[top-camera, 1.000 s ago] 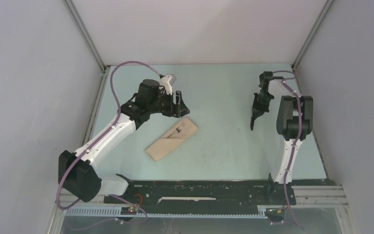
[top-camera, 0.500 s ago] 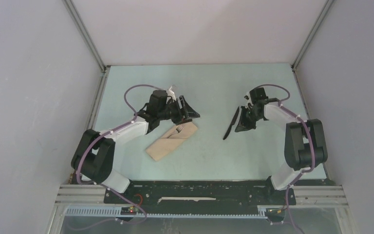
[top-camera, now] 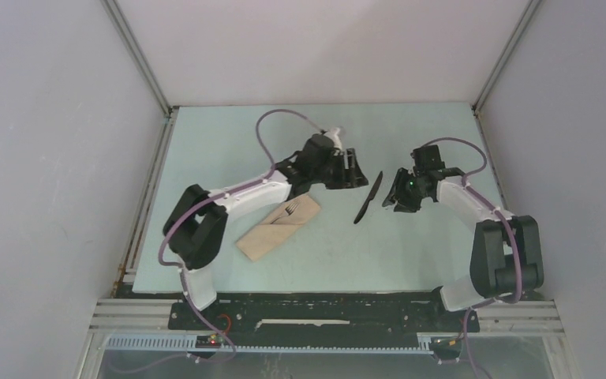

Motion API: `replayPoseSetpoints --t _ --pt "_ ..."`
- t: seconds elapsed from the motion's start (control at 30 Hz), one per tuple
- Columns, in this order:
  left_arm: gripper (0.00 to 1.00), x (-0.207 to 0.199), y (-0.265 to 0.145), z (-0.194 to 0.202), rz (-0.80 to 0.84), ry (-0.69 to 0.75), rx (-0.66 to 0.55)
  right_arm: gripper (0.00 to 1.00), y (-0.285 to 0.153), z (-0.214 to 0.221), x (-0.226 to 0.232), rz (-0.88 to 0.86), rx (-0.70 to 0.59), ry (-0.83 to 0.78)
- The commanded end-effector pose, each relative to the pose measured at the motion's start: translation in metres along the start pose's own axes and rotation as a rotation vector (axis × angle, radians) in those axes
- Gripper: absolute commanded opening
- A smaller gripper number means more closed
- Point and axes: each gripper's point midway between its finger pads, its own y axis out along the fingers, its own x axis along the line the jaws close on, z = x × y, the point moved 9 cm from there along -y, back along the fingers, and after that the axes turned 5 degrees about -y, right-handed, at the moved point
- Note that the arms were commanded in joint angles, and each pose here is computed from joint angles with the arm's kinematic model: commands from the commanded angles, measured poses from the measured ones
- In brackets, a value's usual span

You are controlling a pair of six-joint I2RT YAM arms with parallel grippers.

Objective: Fold the napkin into a case and place the utensils inside
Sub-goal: Move the knife to the center of the board.

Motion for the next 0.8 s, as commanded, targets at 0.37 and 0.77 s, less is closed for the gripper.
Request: replayPoseSetpoints --t 0.37,0.77 --pt "0.58 -0.014 0.099 0.021 -0.524 0.496 0.21 0.55 -0.058 0.009 -0.032 0.128 -0.166 0.004" --pt "0.51 0.005 0.13 0.048 -0.601 0.501 0.27 0.54 -0.067 0.018 -0.033 0.09 -0.196 -0.018"
